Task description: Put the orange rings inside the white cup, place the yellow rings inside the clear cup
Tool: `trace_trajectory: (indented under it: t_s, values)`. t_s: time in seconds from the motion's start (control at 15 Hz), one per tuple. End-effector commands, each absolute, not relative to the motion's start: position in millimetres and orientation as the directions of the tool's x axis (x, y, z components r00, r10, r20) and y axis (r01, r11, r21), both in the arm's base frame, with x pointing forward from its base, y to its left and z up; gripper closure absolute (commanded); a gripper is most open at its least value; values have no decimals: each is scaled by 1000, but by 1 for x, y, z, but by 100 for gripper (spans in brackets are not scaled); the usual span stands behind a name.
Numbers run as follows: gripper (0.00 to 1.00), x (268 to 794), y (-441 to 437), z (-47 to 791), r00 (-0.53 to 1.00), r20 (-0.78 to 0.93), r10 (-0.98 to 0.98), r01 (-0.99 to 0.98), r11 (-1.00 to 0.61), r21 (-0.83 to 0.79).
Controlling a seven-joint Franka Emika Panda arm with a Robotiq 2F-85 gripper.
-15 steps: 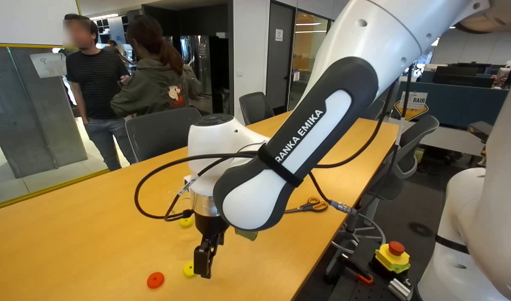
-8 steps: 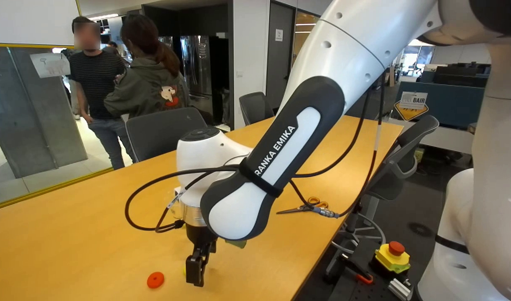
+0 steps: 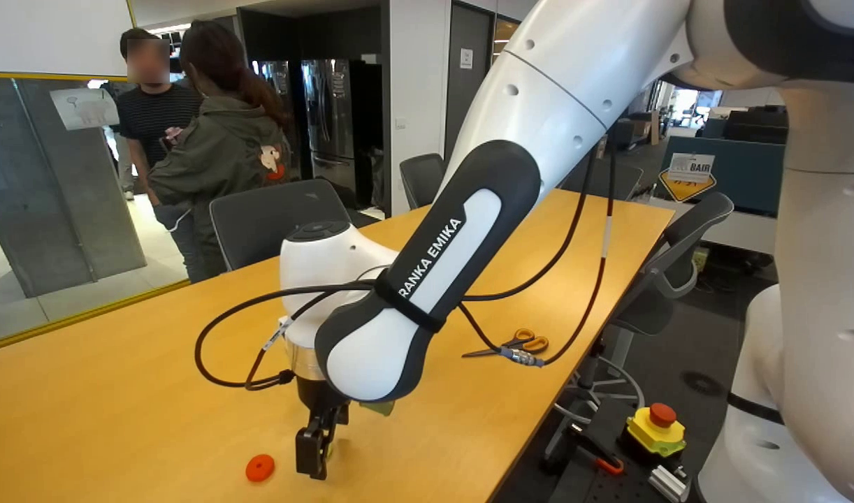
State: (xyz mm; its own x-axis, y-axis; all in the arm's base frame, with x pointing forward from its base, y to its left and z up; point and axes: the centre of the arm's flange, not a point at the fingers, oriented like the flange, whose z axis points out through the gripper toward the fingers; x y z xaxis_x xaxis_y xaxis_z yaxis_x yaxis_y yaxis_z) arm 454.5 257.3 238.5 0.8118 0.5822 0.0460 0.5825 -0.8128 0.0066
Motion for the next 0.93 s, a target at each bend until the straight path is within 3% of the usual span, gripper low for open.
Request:
trace_trajectory:
  t_s: [0.0,0.8,0.87]
  values:
    - [0,470,260,237,806,65,588,588,-808,15]
    - [0,482,262,225,813,58,580,580,-815,12]
    - [25,482,262,226,811,63,581,581,-813,16]
